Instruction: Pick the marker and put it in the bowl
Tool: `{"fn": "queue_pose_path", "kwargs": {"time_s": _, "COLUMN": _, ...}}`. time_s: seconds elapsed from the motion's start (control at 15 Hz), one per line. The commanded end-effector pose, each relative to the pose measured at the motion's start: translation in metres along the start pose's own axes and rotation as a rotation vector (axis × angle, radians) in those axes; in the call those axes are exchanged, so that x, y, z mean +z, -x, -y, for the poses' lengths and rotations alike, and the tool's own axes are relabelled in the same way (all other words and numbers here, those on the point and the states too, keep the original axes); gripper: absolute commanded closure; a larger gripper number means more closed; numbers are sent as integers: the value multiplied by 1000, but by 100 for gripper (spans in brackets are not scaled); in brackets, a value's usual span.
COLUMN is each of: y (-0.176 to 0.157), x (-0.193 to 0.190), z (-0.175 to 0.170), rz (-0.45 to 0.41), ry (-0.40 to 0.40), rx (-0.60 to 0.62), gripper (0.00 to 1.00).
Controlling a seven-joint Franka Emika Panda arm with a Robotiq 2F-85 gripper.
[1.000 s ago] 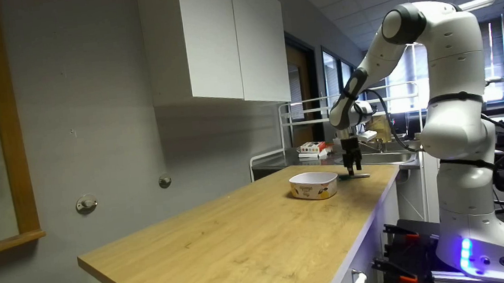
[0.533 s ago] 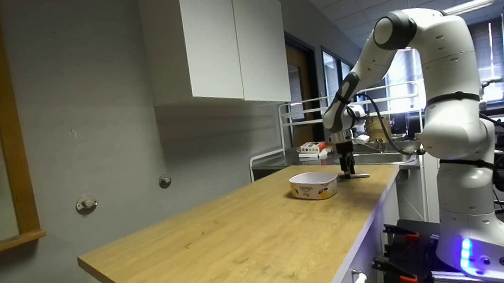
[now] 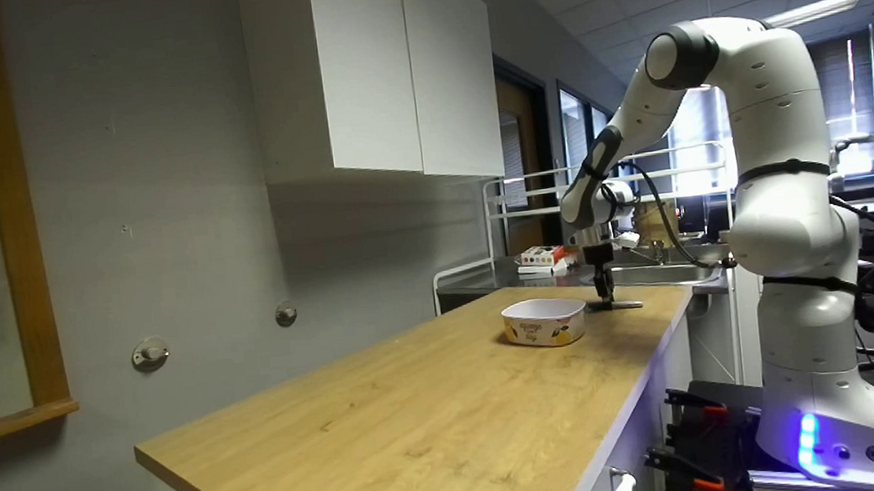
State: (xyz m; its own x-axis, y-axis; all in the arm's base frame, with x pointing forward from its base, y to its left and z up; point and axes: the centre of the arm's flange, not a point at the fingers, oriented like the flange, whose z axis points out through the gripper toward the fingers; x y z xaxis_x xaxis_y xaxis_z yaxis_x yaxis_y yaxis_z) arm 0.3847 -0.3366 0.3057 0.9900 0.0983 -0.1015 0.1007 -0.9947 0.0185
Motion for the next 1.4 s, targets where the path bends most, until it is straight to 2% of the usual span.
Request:
{"fn": "queue_pose_path", "kwargs": {"time_s": 0.0, "y": -4, "x": -1, "z": 3, "rz": -4, "ry": -19, "rx": -23, "gripper": 95}}
{"fn": "queue_pose_path", "kwargs": {"time_s": 0.07, "y": -5, "x": -4, "z": 6, "rz": -7, "ry": -20, "rx": -22, "gripper": 99}}
{"fn": "queue_pose_path", "kwargs": {"time_s": 0.2, "y": -9, "x": -10, "z": 16, "rz": -13, "ry": -22, "rx": -1, "gripper": 95}}
{"fn": "queue_pose_path", "kwargs": {"time_s": 0.47, "y": -10, "x": -45, "z": 53, "rz": -50, "ry": -51, "rx": 160, "gripper": 95}}
{"fn": "queue_pose_path", "kwargs": {"time_s": 0.93, "y": 11, "x": -148, "z": 146, "rz": -267, "ry": 6, "rx": 323, "gripper": 95}}
{"fn": "queue_pose_path", "kwargs": {"time_s": 1.33, "y": 12, "x": -222, "z": 239, "rz": -498, "ry": -59, "rx": 567, "gripper": 95}}
